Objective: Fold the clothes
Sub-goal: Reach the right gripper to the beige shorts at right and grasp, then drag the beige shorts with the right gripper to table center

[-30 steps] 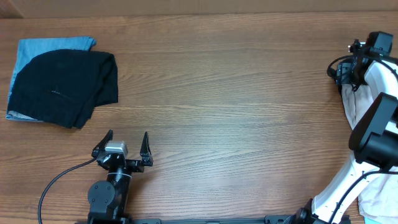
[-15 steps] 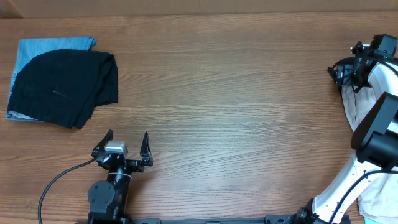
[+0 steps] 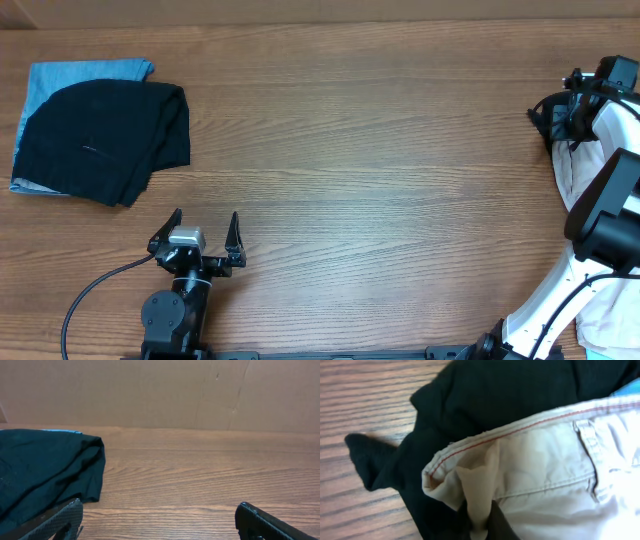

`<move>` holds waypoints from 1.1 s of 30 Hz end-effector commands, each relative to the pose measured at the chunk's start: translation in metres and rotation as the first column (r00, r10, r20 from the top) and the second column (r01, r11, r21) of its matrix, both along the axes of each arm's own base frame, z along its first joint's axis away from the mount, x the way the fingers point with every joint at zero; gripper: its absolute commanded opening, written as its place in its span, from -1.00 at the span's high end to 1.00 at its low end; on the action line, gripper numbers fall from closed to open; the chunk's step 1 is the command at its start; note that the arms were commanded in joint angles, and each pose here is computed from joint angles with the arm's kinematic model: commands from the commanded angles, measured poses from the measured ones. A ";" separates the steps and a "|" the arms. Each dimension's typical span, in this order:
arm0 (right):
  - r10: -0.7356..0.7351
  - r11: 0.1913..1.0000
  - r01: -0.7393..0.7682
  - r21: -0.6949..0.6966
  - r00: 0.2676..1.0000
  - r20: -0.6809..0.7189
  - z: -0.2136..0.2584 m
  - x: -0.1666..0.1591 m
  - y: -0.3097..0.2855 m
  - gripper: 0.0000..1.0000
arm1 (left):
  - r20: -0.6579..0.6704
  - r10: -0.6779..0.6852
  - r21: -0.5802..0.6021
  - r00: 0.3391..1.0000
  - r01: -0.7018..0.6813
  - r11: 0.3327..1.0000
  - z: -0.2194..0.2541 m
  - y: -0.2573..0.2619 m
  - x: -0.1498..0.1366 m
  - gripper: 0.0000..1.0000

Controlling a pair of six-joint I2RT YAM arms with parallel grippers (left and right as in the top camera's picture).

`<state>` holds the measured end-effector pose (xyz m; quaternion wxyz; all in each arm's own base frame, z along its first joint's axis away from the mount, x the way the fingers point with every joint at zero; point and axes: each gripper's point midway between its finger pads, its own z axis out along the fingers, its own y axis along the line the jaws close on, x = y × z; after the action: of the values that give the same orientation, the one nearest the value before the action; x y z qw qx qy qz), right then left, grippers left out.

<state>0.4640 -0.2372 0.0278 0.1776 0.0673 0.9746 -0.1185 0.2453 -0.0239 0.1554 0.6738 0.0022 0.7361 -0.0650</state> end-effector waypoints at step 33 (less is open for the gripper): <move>0.387 0.813 -0.575 0.092 0.652 0.652 0.336 -0.011 0.366 0.92 | 0.004 -0.014 0.029 1.000 0.014 0.999 -0.001 -0.002 0.000 -1.00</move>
<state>0.4497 0.0309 0.3608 0.4865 -0.0713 0.8706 0.0188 0.2453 -0.0238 0.1554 0.6738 0.0021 0.7361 -0.0648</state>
